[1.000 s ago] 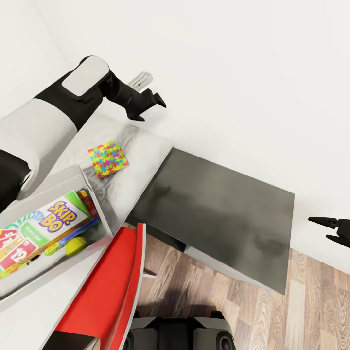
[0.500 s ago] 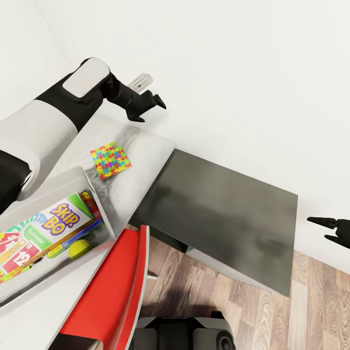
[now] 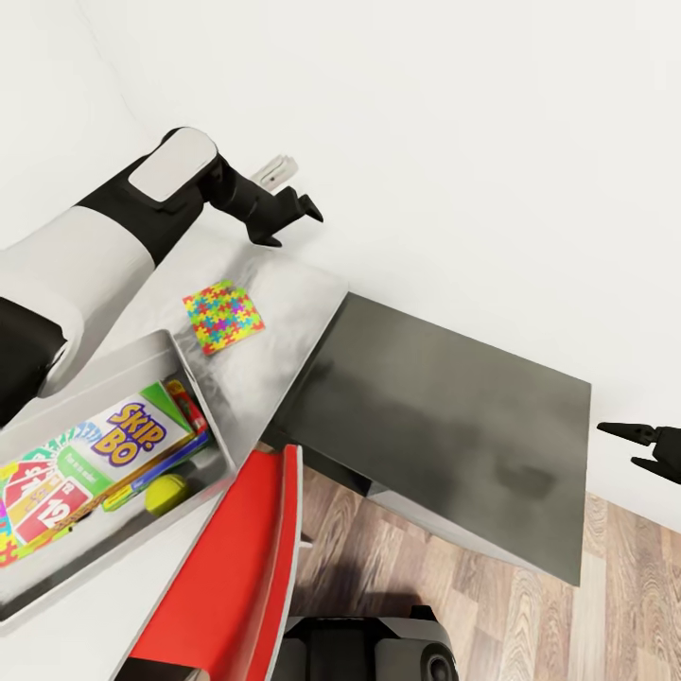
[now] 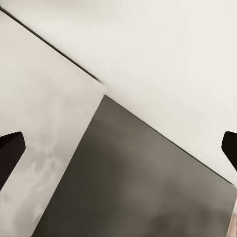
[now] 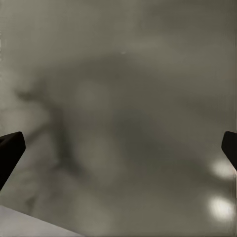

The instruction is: Put all the toys in the child's room - the three board games (two on the bed and one on the table), the two jigsaw puzzles on the table, and the tennis ball on the table - inside the toy box on the table in the child's room.

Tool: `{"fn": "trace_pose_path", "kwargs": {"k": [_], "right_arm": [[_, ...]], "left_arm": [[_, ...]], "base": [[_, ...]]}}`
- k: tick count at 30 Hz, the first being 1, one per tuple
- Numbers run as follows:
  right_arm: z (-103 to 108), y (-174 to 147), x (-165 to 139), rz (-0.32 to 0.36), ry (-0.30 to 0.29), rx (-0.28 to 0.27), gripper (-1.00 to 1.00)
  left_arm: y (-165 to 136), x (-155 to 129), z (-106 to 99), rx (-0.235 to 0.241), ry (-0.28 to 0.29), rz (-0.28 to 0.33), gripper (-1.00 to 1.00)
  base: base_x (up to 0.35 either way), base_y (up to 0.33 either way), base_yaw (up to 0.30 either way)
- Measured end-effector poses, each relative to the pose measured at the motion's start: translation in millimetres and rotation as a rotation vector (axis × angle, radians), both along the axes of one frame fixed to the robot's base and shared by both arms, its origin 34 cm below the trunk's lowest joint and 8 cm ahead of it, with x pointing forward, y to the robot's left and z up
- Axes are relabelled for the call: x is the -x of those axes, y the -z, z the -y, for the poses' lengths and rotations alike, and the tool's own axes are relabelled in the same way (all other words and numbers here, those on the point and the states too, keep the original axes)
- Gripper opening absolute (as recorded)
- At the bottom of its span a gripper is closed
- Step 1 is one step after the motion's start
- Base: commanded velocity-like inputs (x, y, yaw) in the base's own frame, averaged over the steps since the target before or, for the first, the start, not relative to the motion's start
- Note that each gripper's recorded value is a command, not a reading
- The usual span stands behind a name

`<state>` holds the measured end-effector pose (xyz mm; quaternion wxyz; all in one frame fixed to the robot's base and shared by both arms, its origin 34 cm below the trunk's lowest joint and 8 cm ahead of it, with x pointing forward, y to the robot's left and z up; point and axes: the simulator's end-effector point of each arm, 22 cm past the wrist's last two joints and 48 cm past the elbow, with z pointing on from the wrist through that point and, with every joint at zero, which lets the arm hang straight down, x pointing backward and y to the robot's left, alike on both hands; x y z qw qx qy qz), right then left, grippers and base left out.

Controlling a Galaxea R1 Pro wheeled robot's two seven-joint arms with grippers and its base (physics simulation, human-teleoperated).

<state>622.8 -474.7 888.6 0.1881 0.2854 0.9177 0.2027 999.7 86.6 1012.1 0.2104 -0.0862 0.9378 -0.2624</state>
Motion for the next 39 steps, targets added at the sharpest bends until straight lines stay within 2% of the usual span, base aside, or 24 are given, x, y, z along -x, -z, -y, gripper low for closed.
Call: {"fn": "trace_pose_path", "kwargs": {"k": [39], "right_arm": [[-4.8, 3.4, 1.6, 0.000, 0.007, -0.016, 1.00]], "left_arm": [[6.4, 3.0, 0.3, -0.003, 0.001, -0.008, 1.00]], "base": [[0.002, 0.003, -0.009]]}}
